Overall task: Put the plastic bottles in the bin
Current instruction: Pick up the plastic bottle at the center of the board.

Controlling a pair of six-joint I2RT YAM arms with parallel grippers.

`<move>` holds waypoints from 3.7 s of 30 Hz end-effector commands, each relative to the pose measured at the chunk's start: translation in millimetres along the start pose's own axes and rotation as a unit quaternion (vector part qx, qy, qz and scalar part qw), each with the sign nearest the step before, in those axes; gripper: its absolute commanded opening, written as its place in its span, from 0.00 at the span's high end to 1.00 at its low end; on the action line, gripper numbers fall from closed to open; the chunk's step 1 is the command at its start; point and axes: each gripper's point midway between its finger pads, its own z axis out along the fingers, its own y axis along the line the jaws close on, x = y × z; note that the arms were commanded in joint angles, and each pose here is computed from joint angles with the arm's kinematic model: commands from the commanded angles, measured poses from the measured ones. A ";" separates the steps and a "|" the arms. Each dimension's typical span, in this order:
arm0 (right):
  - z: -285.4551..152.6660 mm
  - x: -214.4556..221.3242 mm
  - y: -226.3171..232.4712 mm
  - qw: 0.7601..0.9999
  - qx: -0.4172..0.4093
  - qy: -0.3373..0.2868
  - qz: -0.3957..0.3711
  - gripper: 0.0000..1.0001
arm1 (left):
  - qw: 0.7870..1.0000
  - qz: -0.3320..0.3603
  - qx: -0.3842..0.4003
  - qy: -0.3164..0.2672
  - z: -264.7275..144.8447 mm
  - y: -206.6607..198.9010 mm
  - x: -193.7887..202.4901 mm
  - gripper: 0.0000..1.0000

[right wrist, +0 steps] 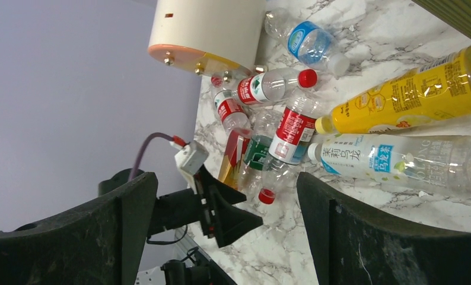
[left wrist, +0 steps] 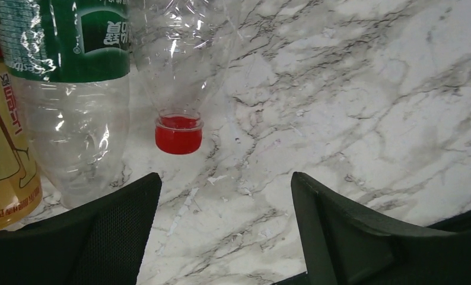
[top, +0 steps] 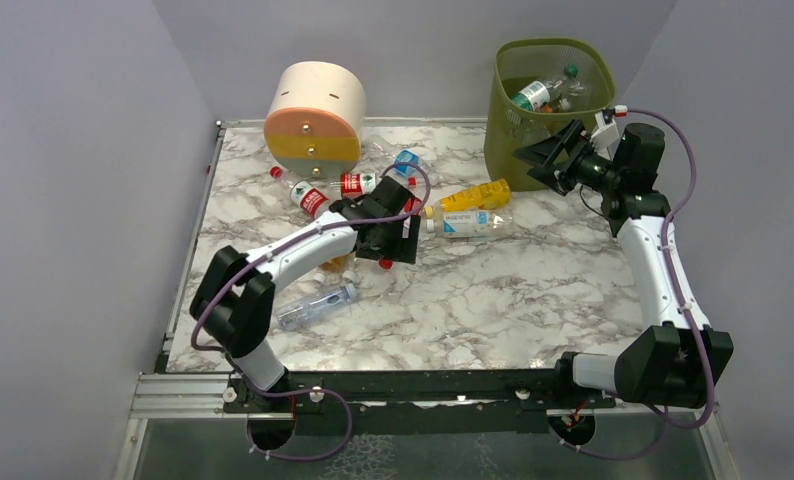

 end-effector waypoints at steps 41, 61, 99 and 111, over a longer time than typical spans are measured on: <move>11.5 6.8 -18.7 1.000 0.021 0.010 -0.005 0.10 | 0.989 0.092 -0.094 -0.060 44.5 8.4 -68.0 0.55; 67.2 49.7 24.3 0.996 0.001 0.084 -0.007 0.10 | 0.978 0.108 0.116 -0.138 -74.4 -83.3 -70.7 0.57; 104.4 134.7 25.0 0.980 0.055 0.192 -0.024 0.16 | 0.966 0.120 0.142 -0.179 -113.6 -103.0 -70.6 0.57; 103.7 118.8 49.7 0.985 0.028 0.169 -0.024 0.55 | 0.973 0.117 0.101 -0.174 -94.6 -88.4 -69.1 0.35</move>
